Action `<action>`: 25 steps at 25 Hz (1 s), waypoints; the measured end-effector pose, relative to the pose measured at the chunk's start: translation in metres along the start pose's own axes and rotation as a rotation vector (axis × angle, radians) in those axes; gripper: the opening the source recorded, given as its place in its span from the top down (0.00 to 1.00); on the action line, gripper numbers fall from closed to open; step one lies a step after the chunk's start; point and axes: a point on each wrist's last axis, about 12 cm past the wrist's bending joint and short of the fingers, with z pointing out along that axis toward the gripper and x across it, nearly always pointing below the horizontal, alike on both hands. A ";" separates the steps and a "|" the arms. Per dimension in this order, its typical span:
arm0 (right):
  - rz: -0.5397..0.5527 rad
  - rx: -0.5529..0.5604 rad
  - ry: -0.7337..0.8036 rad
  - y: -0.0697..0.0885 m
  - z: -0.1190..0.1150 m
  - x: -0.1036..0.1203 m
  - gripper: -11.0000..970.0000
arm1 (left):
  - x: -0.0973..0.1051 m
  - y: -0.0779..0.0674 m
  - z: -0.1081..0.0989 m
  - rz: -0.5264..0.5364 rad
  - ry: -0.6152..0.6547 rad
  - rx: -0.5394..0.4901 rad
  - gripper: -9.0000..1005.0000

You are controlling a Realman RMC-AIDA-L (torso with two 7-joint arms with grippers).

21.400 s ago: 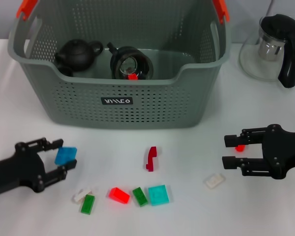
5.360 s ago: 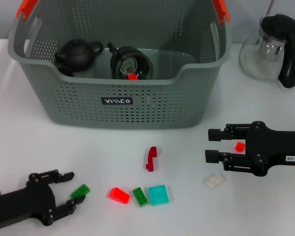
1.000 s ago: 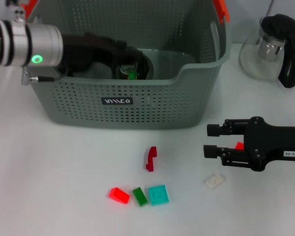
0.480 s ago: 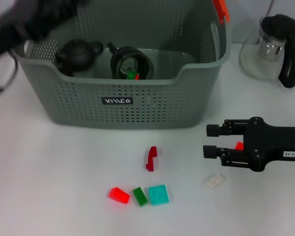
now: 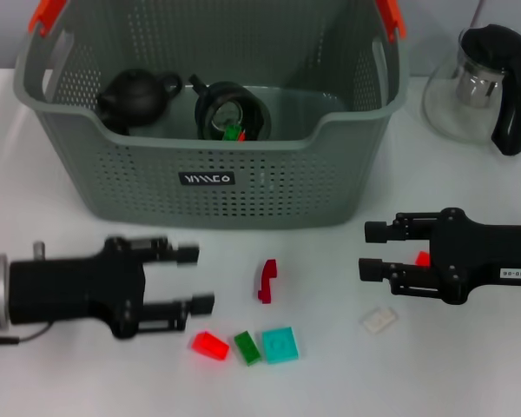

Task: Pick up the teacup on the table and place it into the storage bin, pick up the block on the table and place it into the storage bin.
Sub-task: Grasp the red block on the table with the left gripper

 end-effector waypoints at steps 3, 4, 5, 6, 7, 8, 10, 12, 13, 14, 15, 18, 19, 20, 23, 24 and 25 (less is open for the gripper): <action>0.001 0.001 0.000 0.000 -0.001 0.000 0.39 | 0.011 -0.002 0.003 0.002 0.063 0.012 0.30; 0.001 0.002 0.000 0.000 -0.001 0.000 0.39 | 0.015 -0.002 0.004 0.013 0.076 0.018 0.31; 0.001 0.002 0.000 0.000 -0.001 0.001 0.39 | 0.017 -0.003 0.005 0.020 0.083 0.023 0.31; 0.001 0.002 0.000 0.000 -0.001 0.001 0.39 | 0.022 -0.004 0.008 0.039 0.090 0.030 0.32; 0.001 0.003 0.000 0.000 -0.001 0.001 0.39 | 0.026 -0.005 0.011 0.061 0.098 0.035 0.33; 0.001 0.003 0.000 0.000 -0.001 0.001 0.39 | 0.031 -0.006 0.013 0.082 0.104 0.040 0.33; 0.002 0.004 -0.001 0.000 -0.001 0.001 0.38 | 0.040 -0.008 0.020 0.124 0.118 0.040 0.35; 0.002 0.005 -0.002 0.000 -0.001 0.001 0.38 | 0.048 -0.007 0.026 0.150 0.130 0.025 0.36; 0.002 0.005 -0.002 0.000 -0.001 0.001 0.38 | 0.048 -0.007 0.026 0.150 0.130 0.025 0.37; 0.002 0.005 -0.002 0.000 -0.002 0.001 0.38 | 0.050 -0.007 0.028 0.157 0.133 0.019 0.37; 0.002 0.005 -0.002 0.000 -0.002 0.001 0.38 | 0.057 -0.005 0.033 0.177 0.147 -0.010 0.38; 0.003 0.005 -0.002 0.000 -0.002 0.001 0.38 | 0.059 -0.004 0.034 0.188 0.155 -0.023 0.40; 0.003 0.005 -0.002 0.000 -0.002 0.001 0.38 | 0.060 -0.003 0.035 0.193 0.163 -0.033 0.41; 0.003 0.005 -0.002 0.000 -0.002 0.001 0.38 | 0.061 -0.003 0.035 0.194 0.165 -0.035 0.41; 0.003 0.005 -0.002 0.000 -0.002 0.001 0.38 | 0.061 -0.002 0.034 0.194 0.169 -0.039 0.42; 0.003 0.005 -0.002 0.000 -0.002 0.001 0.38 | 0.062 -0.002 0.034 0.194 0.172 -0.039 0.43; 0.003 0.005 -0.002 0.000 -0.002 0.001 0.38 | 0.063 -0.003 0.033 0.193 0.176 -0.038 0.43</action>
